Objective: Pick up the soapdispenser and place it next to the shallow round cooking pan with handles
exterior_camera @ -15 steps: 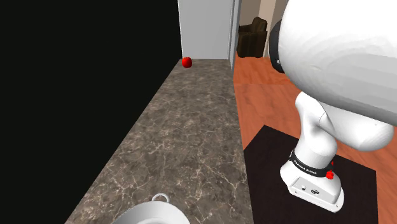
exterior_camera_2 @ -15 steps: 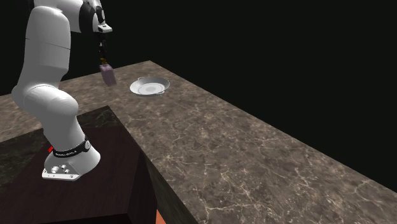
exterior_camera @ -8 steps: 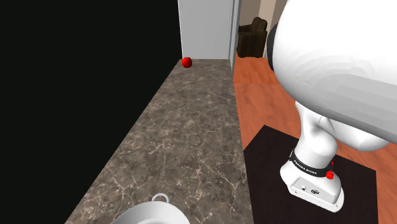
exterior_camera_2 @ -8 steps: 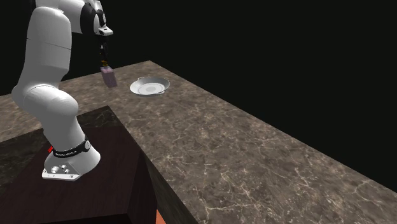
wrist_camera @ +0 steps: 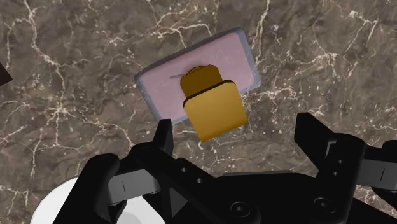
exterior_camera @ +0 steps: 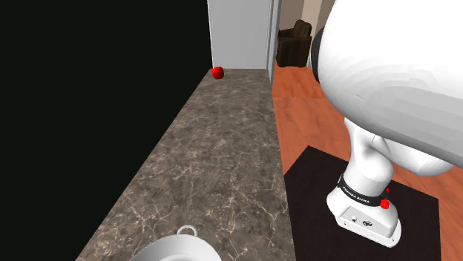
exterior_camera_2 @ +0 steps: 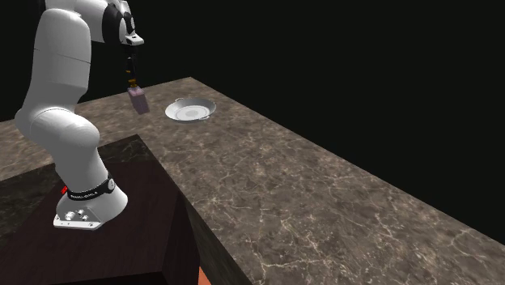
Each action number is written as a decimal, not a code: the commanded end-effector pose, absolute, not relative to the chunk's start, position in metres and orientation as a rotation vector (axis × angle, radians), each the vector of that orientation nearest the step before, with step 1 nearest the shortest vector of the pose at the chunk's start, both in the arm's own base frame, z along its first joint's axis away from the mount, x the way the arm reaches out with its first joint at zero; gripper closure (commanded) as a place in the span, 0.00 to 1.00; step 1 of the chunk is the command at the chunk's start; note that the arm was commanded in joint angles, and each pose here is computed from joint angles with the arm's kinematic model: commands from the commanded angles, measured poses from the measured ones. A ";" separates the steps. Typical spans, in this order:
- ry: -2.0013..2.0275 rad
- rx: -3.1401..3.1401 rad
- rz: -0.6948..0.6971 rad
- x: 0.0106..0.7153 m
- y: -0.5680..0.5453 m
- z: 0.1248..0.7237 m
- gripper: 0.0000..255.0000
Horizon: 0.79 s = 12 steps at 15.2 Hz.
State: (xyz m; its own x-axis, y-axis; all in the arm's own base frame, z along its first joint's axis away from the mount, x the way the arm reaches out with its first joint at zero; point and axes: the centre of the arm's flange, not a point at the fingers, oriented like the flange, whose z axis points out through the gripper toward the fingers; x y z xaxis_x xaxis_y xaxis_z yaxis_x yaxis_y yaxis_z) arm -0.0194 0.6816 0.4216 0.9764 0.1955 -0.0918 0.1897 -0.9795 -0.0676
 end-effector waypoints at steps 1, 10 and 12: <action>-0.299 -3.065 0.151 -0.019 0.682 0.422 0.00; -0.299 -3.065 0.151 -0.014 0.679 0.471 0.00; -0.299 -3.065 0.151 -0.014 0.679 0.471 0.00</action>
State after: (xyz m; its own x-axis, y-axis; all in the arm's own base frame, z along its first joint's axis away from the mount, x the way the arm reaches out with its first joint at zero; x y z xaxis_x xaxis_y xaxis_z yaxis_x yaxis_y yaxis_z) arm -0.0143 0.6792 0.4712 0.9764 0.1955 -0.0917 0.1897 -0.9795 -0.0677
